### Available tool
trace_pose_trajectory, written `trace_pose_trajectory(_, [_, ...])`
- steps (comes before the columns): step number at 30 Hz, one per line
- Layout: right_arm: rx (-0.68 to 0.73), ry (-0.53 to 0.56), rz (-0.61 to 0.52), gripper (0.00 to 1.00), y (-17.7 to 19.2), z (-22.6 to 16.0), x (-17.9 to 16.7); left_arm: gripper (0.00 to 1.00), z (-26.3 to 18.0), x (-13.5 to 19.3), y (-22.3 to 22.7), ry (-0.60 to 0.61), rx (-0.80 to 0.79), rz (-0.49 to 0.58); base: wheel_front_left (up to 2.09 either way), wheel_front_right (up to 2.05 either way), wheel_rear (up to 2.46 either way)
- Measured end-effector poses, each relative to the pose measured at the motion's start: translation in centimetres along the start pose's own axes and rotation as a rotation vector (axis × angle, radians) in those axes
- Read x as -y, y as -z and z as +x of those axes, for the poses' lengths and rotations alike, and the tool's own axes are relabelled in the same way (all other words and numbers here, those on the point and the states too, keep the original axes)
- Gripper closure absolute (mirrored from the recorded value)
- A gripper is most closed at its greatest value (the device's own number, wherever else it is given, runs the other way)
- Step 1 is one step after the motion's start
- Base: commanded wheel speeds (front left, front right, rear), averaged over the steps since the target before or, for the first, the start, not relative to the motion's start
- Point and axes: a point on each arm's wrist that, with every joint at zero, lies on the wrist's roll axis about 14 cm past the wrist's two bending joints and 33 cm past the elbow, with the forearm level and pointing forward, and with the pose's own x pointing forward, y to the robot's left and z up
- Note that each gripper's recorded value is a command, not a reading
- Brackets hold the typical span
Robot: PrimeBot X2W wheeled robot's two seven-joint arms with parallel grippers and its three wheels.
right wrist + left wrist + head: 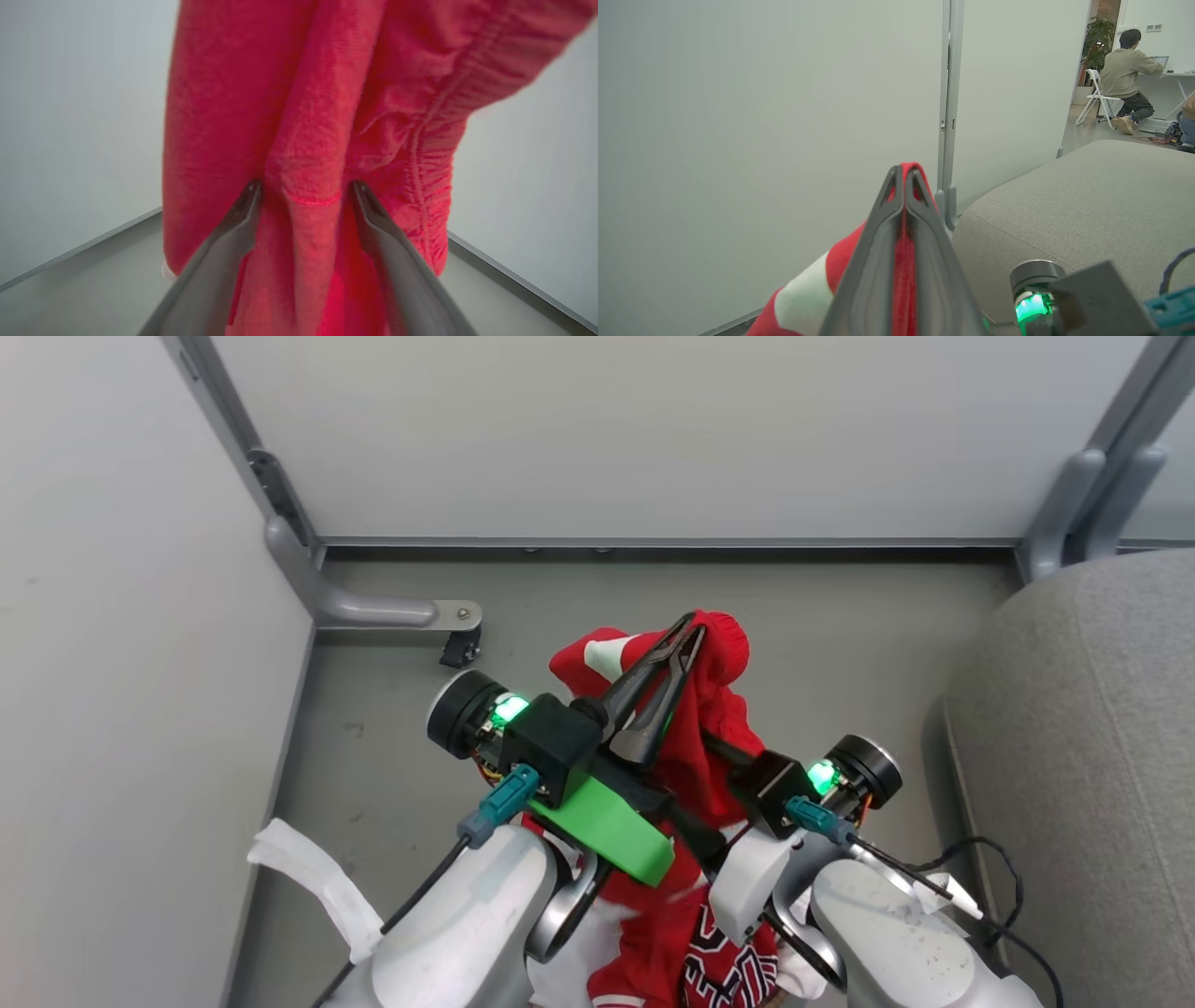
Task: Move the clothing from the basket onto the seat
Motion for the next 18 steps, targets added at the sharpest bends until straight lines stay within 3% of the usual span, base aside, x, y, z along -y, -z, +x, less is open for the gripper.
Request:
trace_pose_trajectory(5, [0.012, -0.002, 0.063, 1.00, -0.1, 0.8, -0.4, 1.00, -0.5, -0.9, 0.3, -0.039, -0.012, 0.005, 0.00, 0.00, 0.00])
trace_pose_trajectory(6, [0.015, 0.006, 0.074, 1.00, -0.1, 0.7, -0.3, 0.78, -0.5, -1.0, 0.3, -0.043, -0.013, 0.005, 0.00, 0.00, 0.00])
trace_pose_trajectory(7, [0.019, 0.018, 0.087, 1.00, -0.1, 0.5, 0.0, 0.00, -0.5, -1.2, 0.4, -0.047, -0.015, 0.007, 0.00, 0.00, 0.00])
trace_pose_trajectory(18, [0.091, 0.276, 0.165, 1.00, -0.9, -5.3, 5.8, 0.00, 0.3, 0.2, 4.1, 0.015, -0.094, 0.015, 0.00, 0.00, 0.00])
